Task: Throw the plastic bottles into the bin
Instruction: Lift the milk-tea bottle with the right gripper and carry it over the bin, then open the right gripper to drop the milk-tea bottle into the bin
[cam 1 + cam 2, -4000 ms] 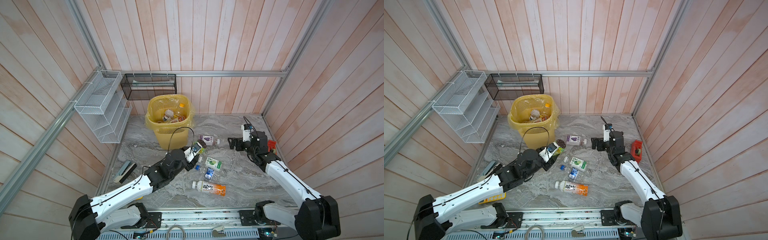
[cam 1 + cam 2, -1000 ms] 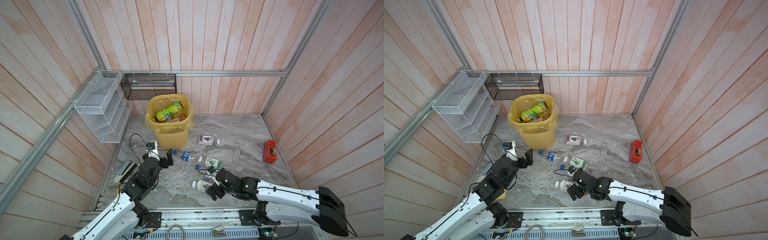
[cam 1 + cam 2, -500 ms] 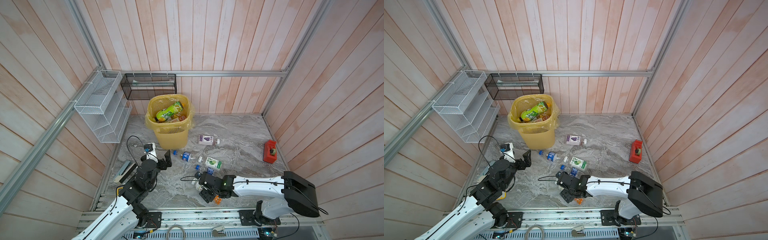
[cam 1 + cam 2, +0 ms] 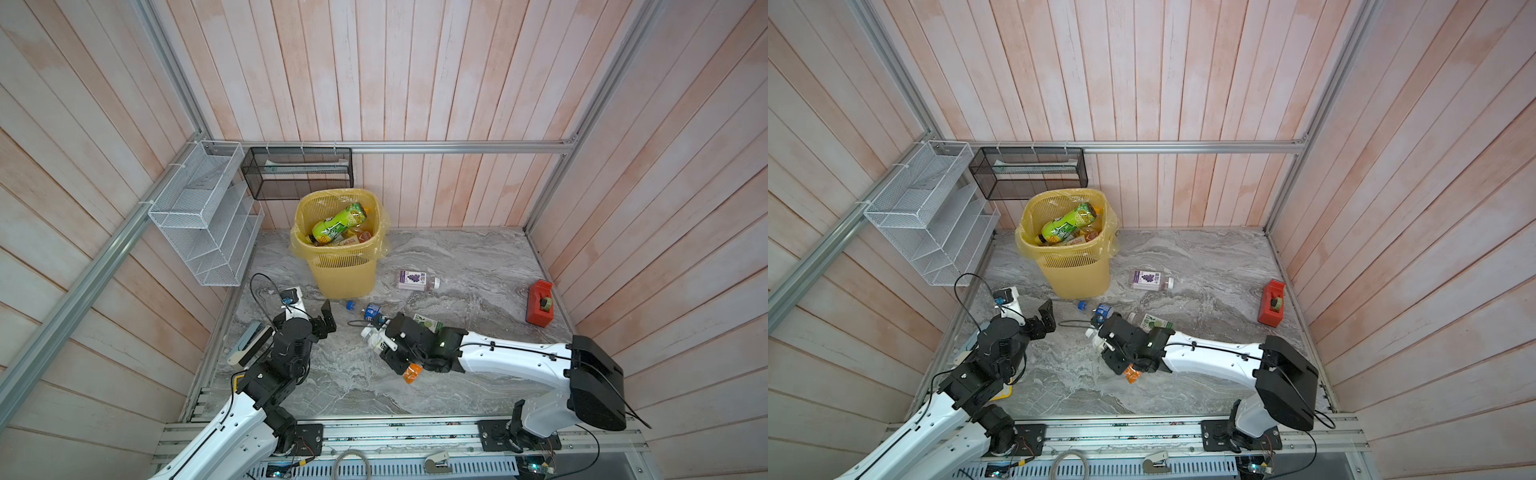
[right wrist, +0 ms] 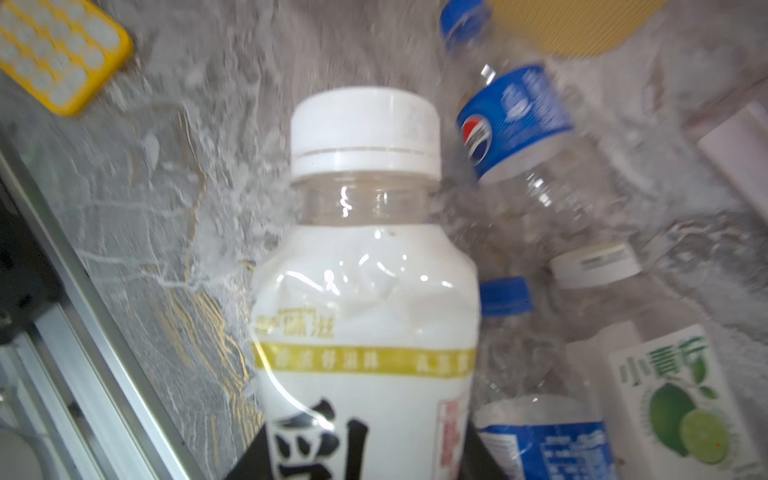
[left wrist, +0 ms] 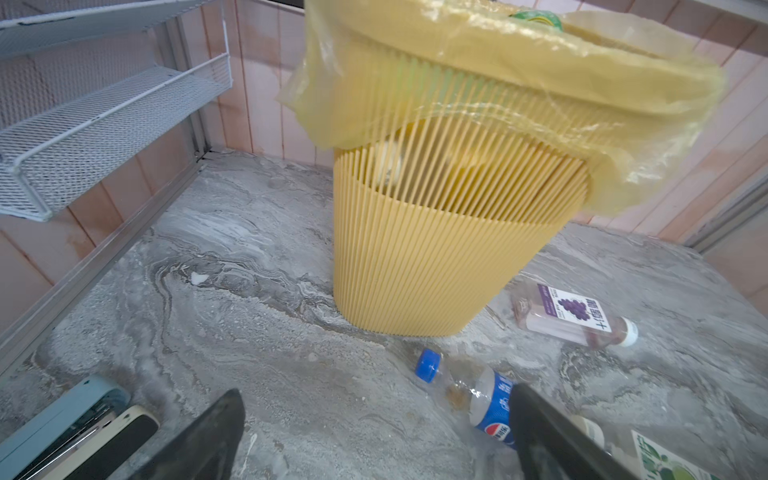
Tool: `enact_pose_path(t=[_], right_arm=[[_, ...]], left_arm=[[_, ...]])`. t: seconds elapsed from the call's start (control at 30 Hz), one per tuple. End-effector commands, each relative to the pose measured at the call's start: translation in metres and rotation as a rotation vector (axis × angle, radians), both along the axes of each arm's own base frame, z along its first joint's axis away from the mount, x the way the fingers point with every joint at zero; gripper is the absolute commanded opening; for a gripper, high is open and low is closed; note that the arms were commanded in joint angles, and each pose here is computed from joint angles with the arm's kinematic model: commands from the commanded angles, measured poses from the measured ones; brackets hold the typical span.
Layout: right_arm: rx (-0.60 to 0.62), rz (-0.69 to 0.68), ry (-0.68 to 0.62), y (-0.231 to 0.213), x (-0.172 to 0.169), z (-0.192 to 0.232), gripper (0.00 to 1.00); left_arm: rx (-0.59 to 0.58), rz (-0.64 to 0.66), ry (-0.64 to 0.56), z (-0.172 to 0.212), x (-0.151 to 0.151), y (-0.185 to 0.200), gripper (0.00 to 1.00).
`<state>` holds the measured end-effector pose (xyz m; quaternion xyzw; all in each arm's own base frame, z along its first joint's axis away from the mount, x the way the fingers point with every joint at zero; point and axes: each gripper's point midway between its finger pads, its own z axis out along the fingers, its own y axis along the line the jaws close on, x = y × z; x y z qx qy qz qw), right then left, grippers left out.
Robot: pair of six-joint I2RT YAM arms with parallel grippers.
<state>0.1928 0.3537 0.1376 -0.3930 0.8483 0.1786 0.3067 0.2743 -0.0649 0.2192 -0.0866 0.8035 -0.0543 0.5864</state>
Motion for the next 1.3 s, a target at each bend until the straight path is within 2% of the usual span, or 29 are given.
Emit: enact_pose_path(t=[0.0, 0.1, 0.27, 0.43, 0.57, 0.67, 0.73, 0.8, 0.83, 0.87, 0.97, 1.1, 1.17, 1.27], right_arm=[[0.275, -0.036, -0.220, 0.007, 0.044, 0.113, 0.40], [0.483, -0.109, -0.404, -0.016, 0.075, 0.207, 0.40], [0.731, -0.206, -0.647, -0.060, 0.106, 0.321, 0.40], [0.900, -0.198, -0.637, -0.052, 0.145, 0.374, 0.39], [1.023, -0.148, -0.536, -0.013, 0.177, 0.382, 0.40], [1.108, -0.071, -0.374, 0.031, 0.199, 0.368, 0.38], [1.116, -0.015, -0.249, 0.065, 0.213, 0.351, 0.37], [1.057, 0.017, -0.136, 0.102, 0.228, 0.321, 0.37], [1.020, 0.022, -0.105, 0.116, 0.236, 0.311, 0.40], [0.988, 0.017, -0.083, 0.128, 0.242, 0.301, 0.48], [0.961, 0.008, -0.058, 0.138, 0.250, 0.293, 0.57], [0.918, -0.064, -0.151, 0.114, 0.248, 0.303, 0.95], [0.893, -0.098, -0.203, 0.097, 0.245, 0.311, 1.00], [0.867, -0.131, -0.262, 0.075, 0.239, 0.330, 1.00]], left_arm=[[-0.022, 0.072, 0.016, -0.002, 0.004, 0.016, 1.00], [-0.046, 0.101, 0.024, -0.004, 0.010, 0.022, 1.00], [-0.013, 0.121, 0.045, -0.008, 0.018, 0.024, 1.00], [0.011, 0.105, 0.059, -0.010, 0.026, 0.019, 1.00], [0.027, 0.092, 0.064, -0.009, 0.032, 0.016, 1.00], [0.041, 0.070, 0.073, -0.010, 0.034, 0.012, 1.00], [0.050, 0.067, 0.081, -0.012, 0.035, 0.012, 1.00], [0.053, 0.064, 0.087, -0.013, 0.036, 0.013, 1.00], [0.051, 0.056, 0.091, -0.014, 0.036, 0.012, 1.00], [0.048, 0.051, 0.093, -0.013, 0.037, 0.011, 1.00], [0.055, 0.048, 0.103, -0.013, 0.037, 0.012, 1.00], [0.065, 0.046, 0.107, -0.011, 0.036, 0.014, 1.00], [0.063, 0.044, 0.101, -0.009, 0.036, 0.013, 1.00], [0.049, 0.044, 0.097, -0.008, 0.037, 0.012, 1.00]])
